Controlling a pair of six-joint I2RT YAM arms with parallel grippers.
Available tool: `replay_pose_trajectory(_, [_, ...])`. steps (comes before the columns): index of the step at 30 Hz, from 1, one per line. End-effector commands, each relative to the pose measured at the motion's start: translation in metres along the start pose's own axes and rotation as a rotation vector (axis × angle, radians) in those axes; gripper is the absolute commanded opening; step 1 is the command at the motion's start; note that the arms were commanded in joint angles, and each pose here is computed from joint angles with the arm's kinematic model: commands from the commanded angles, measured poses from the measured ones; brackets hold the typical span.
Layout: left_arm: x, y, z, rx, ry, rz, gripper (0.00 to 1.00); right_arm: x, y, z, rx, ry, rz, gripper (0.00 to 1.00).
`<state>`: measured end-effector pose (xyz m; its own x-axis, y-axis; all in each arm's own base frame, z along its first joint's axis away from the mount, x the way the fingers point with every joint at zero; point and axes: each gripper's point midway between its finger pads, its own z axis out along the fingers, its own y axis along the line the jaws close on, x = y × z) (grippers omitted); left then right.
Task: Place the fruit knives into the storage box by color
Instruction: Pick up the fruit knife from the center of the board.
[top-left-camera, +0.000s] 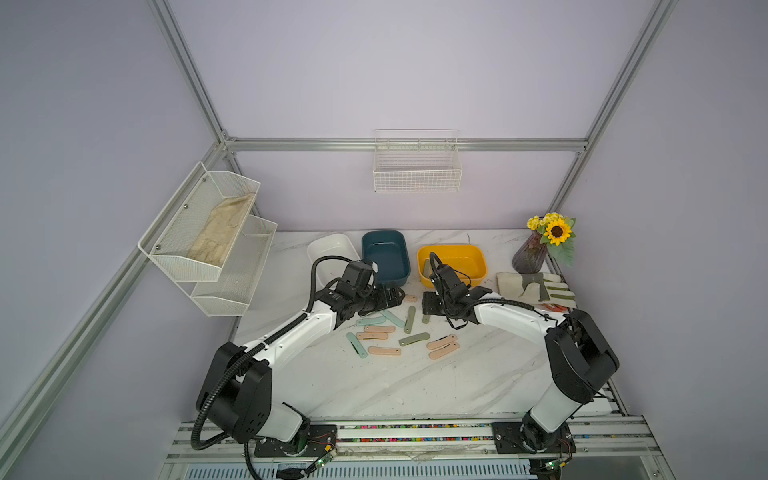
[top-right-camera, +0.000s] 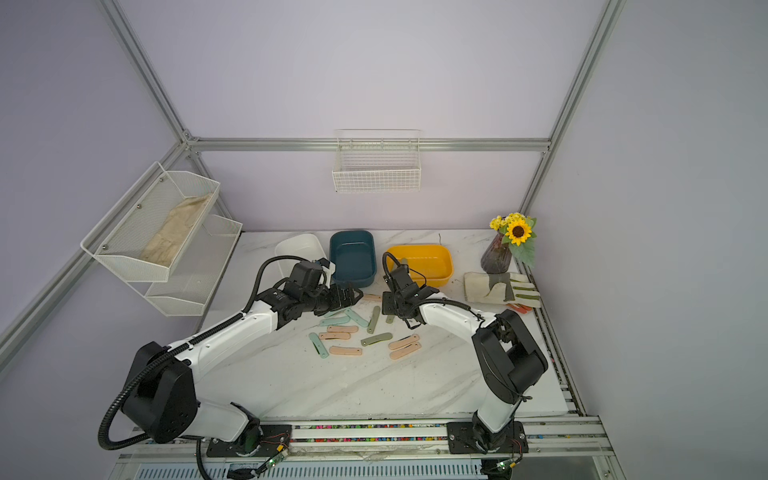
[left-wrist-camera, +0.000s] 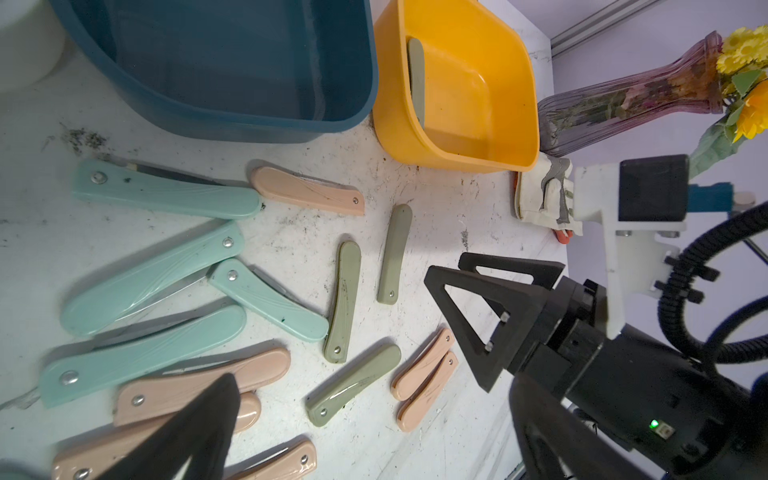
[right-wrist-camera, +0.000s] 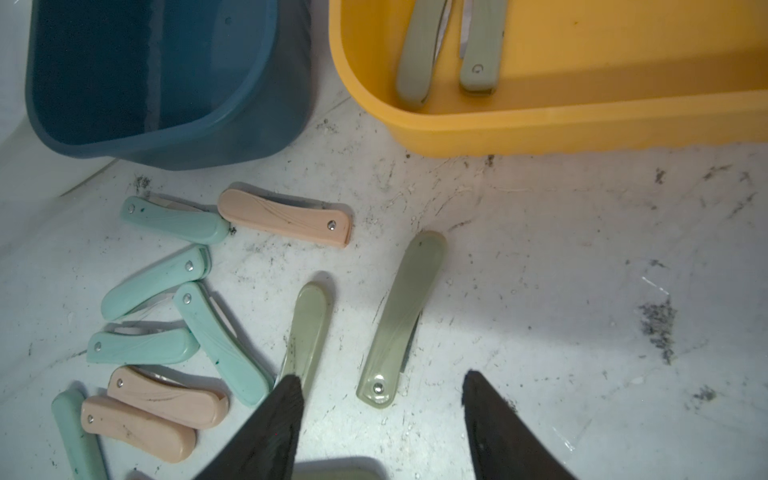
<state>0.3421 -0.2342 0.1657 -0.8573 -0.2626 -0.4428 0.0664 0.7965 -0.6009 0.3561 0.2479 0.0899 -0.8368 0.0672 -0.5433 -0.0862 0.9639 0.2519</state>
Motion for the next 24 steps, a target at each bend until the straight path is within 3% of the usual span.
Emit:
replay_pose_trajectory(1, [0.0,0.0,-0.003,0.022,-0.022,0.001,1.0,-0.002,0.004,0.011,0.031,-0.017,0.014,0.7])
replay_pose_trajectory(24, [-0.006,-0.008,-0.013,0.051,-0.05,0.003,1.0,0.02,-0.021,0.058,0.21,0.031,-0.043,0.58])
